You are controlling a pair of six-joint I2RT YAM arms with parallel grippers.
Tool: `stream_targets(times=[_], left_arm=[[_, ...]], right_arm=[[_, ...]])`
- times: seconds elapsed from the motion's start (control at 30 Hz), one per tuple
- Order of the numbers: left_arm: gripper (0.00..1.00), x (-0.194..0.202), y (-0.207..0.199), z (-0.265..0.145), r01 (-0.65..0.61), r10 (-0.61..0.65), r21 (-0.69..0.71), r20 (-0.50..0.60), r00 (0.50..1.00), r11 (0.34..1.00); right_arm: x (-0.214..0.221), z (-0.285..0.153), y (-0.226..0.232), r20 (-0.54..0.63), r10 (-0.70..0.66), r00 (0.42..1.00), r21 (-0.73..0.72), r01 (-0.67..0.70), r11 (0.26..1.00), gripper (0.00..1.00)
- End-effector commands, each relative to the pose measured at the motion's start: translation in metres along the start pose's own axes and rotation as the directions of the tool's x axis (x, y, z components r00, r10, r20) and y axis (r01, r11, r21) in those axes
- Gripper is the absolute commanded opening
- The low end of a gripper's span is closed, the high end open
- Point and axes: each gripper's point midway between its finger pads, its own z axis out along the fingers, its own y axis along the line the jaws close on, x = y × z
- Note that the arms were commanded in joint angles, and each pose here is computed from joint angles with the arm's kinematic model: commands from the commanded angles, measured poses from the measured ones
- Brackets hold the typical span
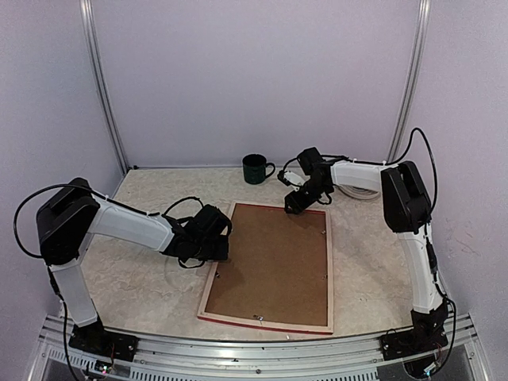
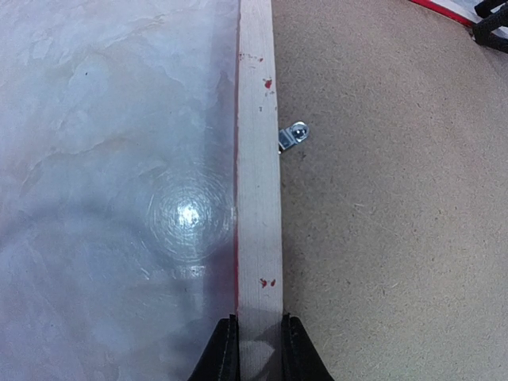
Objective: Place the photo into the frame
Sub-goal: Press the fastener onto the backboard.
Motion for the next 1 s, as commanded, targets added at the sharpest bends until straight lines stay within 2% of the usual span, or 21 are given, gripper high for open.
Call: stream_targets(times=[0.0, 0.27, 0.67, 0.97], left_arm=[[0.11, 0.024, -0.001, 0.007, -0.004, 0.005, 0.005, -0.071, 0.997, 1.000], [0.11, 0.019, 0.000, 0.005, 0.007, -0.007, 0.010, -0.059, 0.998, 1.000], [0.11, 0.021, 0.003, 0.004, 0.016, -0.016, 0.004, -0.058, 0.998, 1.000], [0.11, 0.019, 0.002, 0.003, 0.020, -0.020, 0.010, -0.053, 0.998, 1.000]], right_arm=[[0.020, 0.002, -0.013, -0.067, 0.018, 0.998, 0.064, -0.014, 0.998, 0.55], [0.020, -0.002, -0.019, -0.090, 0.013, 0.996, 0.090, -0.005, 0.996, 0.58], [0.012, -0.013, -0.026, -0.065, 0.151, 0.986, 0.122, -0.142, 0.982, 0.58], [-0.011, -0.038, -0.011, -0.014, 0.082, 0.997, 0.035, -0.081, 0.996, 0.76]])
